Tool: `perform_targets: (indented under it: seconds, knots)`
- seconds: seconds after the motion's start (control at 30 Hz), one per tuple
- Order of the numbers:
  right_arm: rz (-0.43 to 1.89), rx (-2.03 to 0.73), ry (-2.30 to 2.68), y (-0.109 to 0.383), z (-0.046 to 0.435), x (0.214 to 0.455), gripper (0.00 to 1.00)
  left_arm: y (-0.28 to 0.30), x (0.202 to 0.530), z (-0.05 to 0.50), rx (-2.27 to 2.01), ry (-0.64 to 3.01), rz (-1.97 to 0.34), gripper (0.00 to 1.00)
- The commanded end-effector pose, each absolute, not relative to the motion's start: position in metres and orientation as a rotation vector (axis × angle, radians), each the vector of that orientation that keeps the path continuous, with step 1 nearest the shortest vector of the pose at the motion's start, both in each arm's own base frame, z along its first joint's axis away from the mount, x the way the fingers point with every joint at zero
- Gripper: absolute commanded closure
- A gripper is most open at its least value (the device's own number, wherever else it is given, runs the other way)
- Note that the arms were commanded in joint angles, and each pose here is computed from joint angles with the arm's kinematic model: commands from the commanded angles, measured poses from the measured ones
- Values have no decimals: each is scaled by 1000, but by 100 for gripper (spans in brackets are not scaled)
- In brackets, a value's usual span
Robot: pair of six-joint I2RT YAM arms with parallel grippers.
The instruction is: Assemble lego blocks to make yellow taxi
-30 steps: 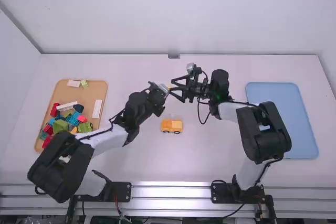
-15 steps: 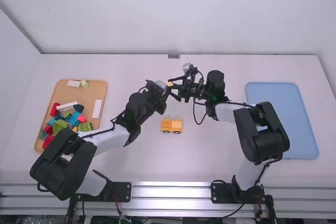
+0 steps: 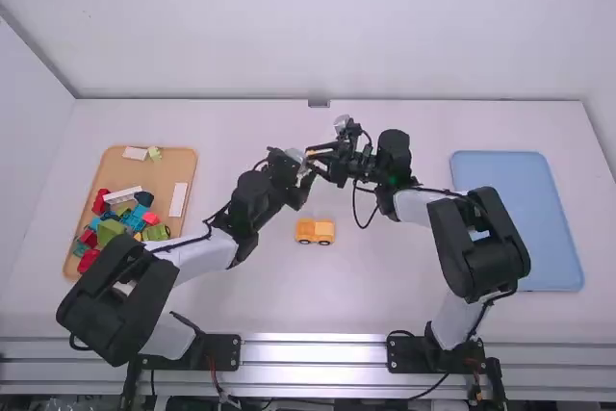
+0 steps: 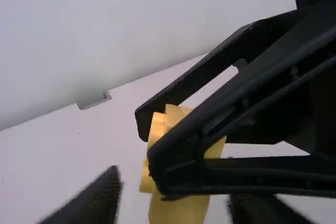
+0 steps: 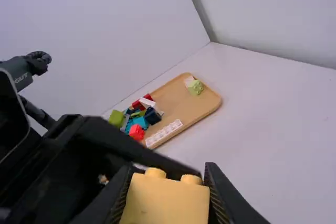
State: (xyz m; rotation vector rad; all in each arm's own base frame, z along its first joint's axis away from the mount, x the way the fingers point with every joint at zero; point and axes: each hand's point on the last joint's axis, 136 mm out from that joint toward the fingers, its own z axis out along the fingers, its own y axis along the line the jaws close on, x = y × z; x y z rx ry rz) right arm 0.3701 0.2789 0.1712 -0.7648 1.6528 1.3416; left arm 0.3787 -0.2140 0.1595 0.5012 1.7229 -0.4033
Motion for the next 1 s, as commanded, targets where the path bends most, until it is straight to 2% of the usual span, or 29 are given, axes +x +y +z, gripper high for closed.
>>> perform_targets:
  seconds: [0.0,0.03,0.1,0.17,0.37,0.57,0.8,0.97]
  knots:
    - [1329,-816,1613,277,174,369,84,-215,377,158,466,1739,-450,18]
    - [1337,-856,1584,273,178,368,85,-215,376,157,461,1747,-470,9]
    - [1366,-947,1514,265,189,363,87,-221,373,156,500,1758,-520,1]
    - [1393,-1014,1468,259,196,359,87,-226,369,157,550,1763,-592,1]
    - [1462,-1243,1289,241,218,347,87,-226,341,187,854,1664,-1036,1]
    - [1474,-1282,1245,242,224,344,87,-219,317,209,1059,1463,-1219,0]
    - [1481,-1278,1252,242,223,344,87,-219,311,202,1138,1401,-1179,5]
    - [1508,-1305,1239,254,220,334,87,-227,318,202,1093,1447,-1156,12]
